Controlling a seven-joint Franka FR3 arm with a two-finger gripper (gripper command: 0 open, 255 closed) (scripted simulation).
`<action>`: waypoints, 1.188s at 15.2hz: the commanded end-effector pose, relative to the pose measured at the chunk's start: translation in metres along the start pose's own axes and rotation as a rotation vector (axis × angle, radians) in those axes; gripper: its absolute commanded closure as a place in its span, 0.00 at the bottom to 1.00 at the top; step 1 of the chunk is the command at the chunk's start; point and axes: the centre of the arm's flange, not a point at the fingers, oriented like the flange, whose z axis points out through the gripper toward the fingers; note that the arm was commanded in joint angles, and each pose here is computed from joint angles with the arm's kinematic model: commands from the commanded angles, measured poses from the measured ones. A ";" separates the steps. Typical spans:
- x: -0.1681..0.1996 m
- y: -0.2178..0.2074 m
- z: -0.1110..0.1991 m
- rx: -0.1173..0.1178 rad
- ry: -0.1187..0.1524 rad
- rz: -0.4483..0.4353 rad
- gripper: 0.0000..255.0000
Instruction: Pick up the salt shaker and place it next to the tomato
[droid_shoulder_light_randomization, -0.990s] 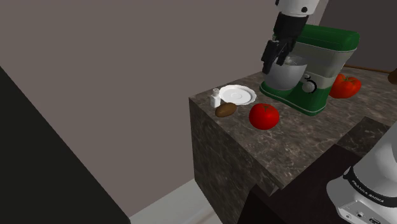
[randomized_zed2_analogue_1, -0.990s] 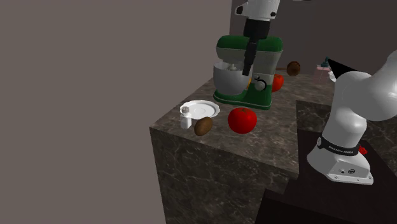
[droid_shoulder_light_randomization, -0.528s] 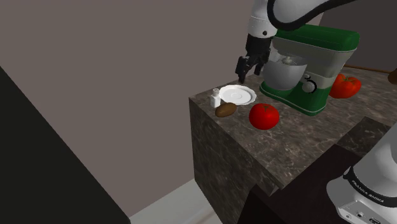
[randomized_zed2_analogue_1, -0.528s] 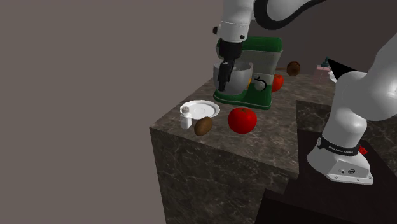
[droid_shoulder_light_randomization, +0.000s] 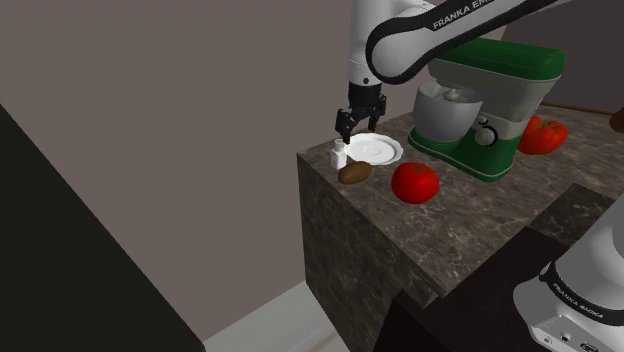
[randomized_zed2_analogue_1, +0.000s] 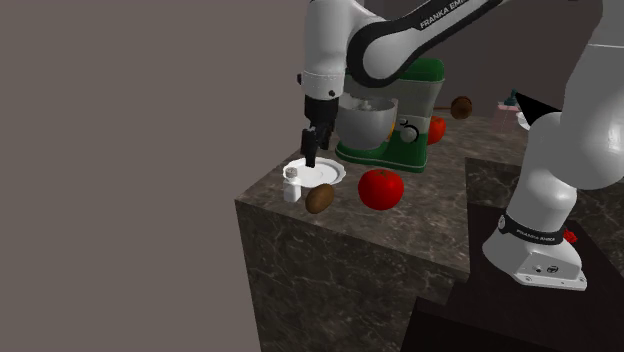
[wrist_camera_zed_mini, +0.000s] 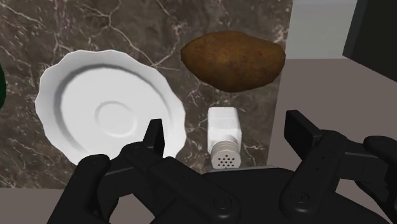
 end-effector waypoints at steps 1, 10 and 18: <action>0.020 -0.007 0.020 -0.010 -0.002 0.016 0.00; 0.054 -0.018 0.078 -0.028 -0.007 0.043 0.00; 0.054 -0.018 0.091 -0.028 -0.007 0.043 0.00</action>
